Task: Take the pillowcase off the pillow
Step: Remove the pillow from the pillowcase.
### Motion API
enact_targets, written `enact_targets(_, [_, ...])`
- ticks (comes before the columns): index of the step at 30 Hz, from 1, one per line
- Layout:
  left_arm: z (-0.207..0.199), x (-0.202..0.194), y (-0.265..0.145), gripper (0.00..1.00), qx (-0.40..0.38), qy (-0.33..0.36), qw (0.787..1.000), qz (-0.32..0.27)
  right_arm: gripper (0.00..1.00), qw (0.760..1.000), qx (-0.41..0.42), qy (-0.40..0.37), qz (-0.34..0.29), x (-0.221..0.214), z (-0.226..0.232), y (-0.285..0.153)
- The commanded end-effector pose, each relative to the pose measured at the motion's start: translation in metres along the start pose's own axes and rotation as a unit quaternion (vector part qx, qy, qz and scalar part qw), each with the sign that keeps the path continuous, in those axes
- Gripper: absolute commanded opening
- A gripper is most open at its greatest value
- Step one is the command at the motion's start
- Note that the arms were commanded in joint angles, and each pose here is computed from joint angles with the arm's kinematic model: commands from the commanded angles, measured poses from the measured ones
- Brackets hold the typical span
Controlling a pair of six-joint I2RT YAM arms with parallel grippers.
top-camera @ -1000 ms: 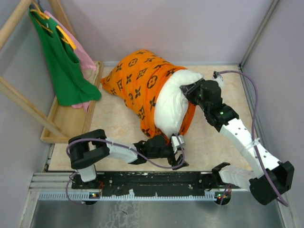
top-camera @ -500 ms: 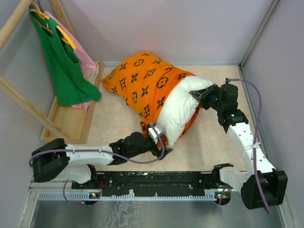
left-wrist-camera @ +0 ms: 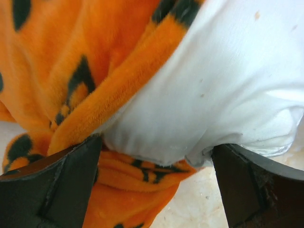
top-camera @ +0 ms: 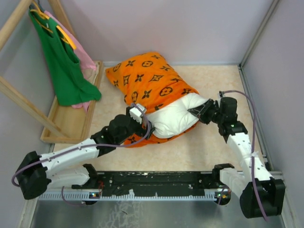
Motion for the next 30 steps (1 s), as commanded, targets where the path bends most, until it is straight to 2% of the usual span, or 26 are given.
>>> enact_targets(1, [-0.011,0.074,0.008,1.00,-0.014,0.018,0.997,-0.068,0.00,0.998,0.037,-0.052,0.016,-0.010,0.009,-0.014])
enact_targets(5, [-0.011,0.097,0.038,1.00,0.022,0.043,0.996,-0.077,0.00,0.996,0.028,-0.084,-0.001,-0.008,0.008,-0.020])
enact_targets(9, [0.002,0.091,0.086,1.00,0.093,0.067,0.992,-0.049,0.00,0.994,0.053,-0.092,0.012,-0.013,0.014,-0.023])
enact_targets(12, [0.024,0.079,0.110,0.99,0.140,0.067,0.987,-0.025,0.00,0.992,0.068,-0.104,0.017,-0.015,0.017,-0.025])
enact_targets(16, [0.070,0.063,0.119,0.98,0.192,0.022,0.981,0.014,0.00,0.986,0.123,-0.102,0.048,-0.020,0.030,-0.028])
enact_targets(20, [0.132,0.055,0.100,0.80,0.270,-0.029,0.962,0.017,0.00,0.973,0.208,-0.061,0.076,-0.019,0.039,-0.028])
enact_targets(23, [0.164,0.050,0.079,0.58,0.322,-0.048,0.945,0.017,0.00,0.974,0.219,-0.031,0.056,-0.008,0.033,-0.029])
enact_targets(27, [0.196,0.044,0.051,0.33,0.385,-0.062,0.921,0.013,0.00,0.977,0.211,-0.001,0.037,0.007,0.023,-0.030])
enact_targets(30, [0.212,0.044,0.031,0.15,0.414,-0.089,0.906,-0.007,0.00,0.970,0.239,0.045,0.025,0.014,0.022,-0.030])
Point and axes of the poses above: each gripper's point midway between its finger pads, its own y axis out along the fingers, its own z axis along the line the jaws close on, x = y × z, the point moved 5 cm from there along -y, back along the fingers, and after that the axes turned 9 degrees about -y, right-handed, at the moved point
